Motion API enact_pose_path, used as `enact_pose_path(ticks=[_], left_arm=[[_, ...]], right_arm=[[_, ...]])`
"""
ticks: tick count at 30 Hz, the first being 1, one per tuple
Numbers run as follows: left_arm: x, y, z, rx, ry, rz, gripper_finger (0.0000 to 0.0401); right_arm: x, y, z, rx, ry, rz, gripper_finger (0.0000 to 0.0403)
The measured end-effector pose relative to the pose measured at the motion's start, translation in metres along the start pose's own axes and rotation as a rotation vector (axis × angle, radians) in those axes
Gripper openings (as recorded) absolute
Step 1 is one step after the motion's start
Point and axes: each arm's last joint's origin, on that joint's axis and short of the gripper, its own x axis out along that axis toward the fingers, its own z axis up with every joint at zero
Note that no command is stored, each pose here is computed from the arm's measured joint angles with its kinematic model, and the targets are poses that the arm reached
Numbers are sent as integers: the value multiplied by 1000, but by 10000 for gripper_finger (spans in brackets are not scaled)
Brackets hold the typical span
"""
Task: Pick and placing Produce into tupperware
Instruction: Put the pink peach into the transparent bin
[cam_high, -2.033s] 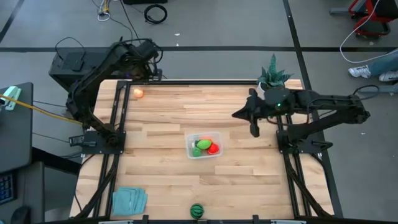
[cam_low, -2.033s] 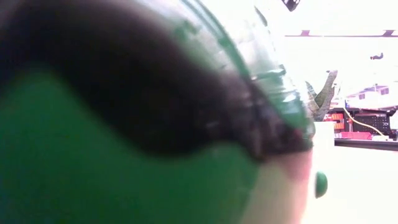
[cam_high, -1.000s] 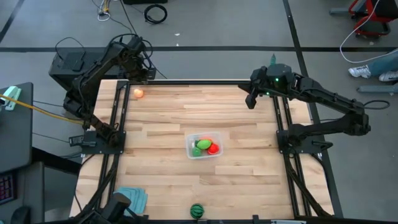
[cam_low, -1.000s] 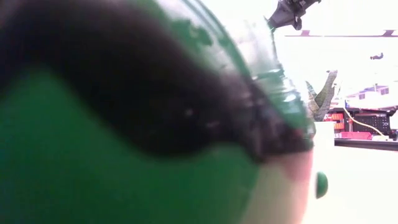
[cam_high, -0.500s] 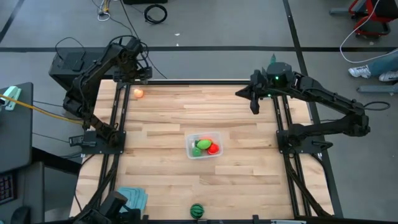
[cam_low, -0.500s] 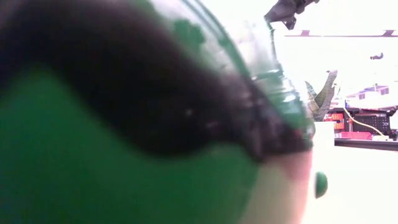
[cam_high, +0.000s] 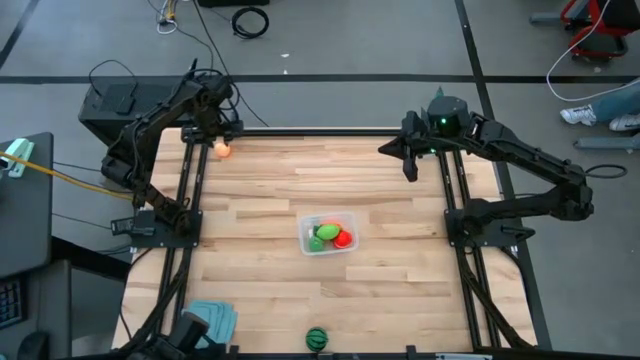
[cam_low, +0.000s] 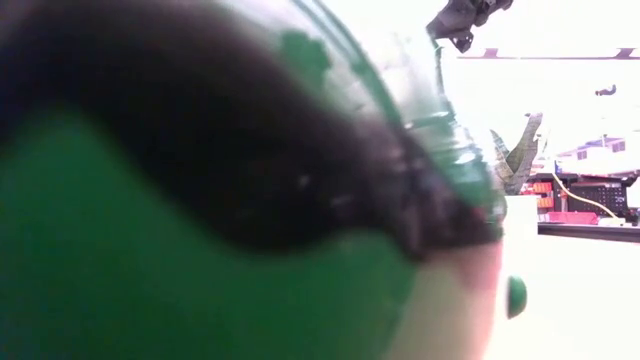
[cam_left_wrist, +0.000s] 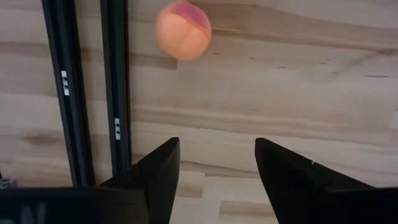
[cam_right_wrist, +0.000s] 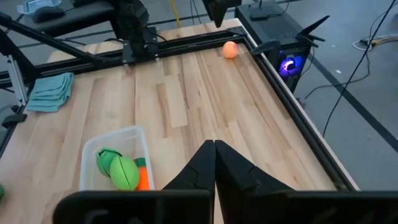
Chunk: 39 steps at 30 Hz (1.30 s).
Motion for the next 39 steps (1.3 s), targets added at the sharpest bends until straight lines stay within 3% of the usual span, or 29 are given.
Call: enact_pose_path(ticks=[12,28,39], left_arm=[[0,-6,2,20,-43,-30,206],[0,-9,0,283,-45,-25,202],[0,-9,1,293,-57,-30,201]], right_arm=[[0,0,0,1,0,-3,13],[0,0,0,1,0,-3,14],[0,0,0,2,0,-3,14]])
